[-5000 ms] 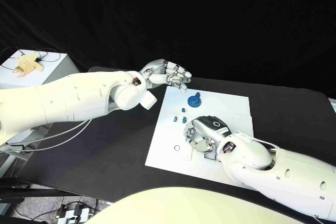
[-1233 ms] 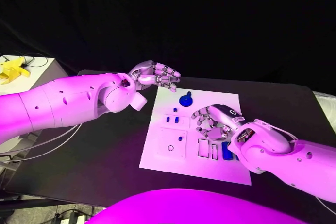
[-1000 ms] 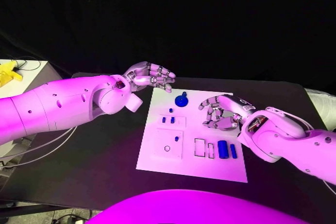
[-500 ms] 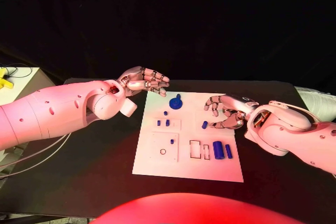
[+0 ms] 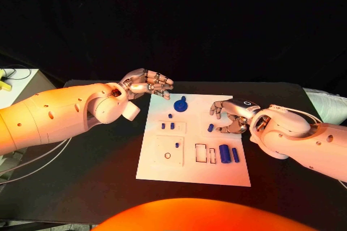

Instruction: Assemble the parts on the task board

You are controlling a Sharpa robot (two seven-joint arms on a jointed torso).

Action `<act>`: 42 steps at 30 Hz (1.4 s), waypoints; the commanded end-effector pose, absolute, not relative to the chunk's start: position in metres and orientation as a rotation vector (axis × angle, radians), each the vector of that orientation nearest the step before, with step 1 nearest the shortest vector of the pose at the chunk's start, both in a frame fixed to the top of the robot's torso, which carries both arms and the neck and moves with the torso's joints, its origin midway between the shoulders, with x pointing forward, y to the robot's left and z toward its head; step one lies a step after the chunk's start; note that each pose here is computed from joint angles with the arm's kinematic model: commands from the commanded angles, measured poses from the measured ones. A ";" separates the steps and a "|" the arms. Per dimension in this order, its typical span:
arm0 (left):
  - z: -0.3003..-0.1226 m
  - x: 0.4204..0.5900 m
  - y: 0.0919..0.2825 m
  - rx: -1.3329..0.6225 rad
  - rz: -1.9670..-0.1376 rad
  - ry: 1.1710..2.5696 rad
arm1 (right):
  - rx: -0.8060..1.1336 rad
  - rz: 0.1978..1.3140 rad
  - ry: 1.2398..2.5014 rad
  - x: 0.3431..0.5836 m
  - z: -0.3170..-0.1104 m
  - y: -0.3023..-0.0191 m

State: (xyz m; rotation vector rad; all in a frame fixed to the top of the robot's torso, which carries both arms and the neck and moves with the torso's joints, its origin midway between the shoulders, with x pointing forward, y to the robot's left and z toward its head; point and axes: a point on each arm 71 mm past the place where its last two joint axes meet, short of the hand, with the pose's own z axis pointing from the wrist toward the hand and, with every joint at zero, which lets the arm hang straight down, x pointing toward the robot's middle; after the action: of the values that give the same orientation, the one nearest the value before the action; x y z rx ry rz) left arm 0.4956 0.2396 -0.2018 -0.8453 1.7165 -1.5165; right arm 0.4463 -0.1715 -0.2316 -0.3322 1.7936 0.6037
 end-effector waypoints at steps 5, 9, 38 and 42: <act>-0.202 0.494 0.238 -0.841 -1.542 1.723 | -0.392 0.565 1.774 0.445 -0.241 -0.166; -0.202 0.494 0.238 -0.842 -1.541 1.723 | -0.397 0.569 1.779 0.444 -0.245 -0.162; -0.202 0.494 0.239 -0.843 -1.537 1.725 | -0.396 0.582 1.791 0.441 -0.254 -0.148; -0.202 0.494 0.239 -0.843 -1.536 1.724 | -0.396 0.583 1.792 0.440 -0.255 -0.148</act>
State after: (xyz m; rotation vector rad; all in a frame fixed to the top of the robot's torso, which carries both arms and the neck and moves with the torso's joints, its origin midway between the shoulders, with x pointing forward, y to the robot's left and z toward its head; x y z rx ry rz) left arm 0.4953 0.2406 -0.2024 -0.8488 1.7204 -1.5123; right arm 0.4399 -0.1476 -0.2548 -0.3915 1.7981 0.5938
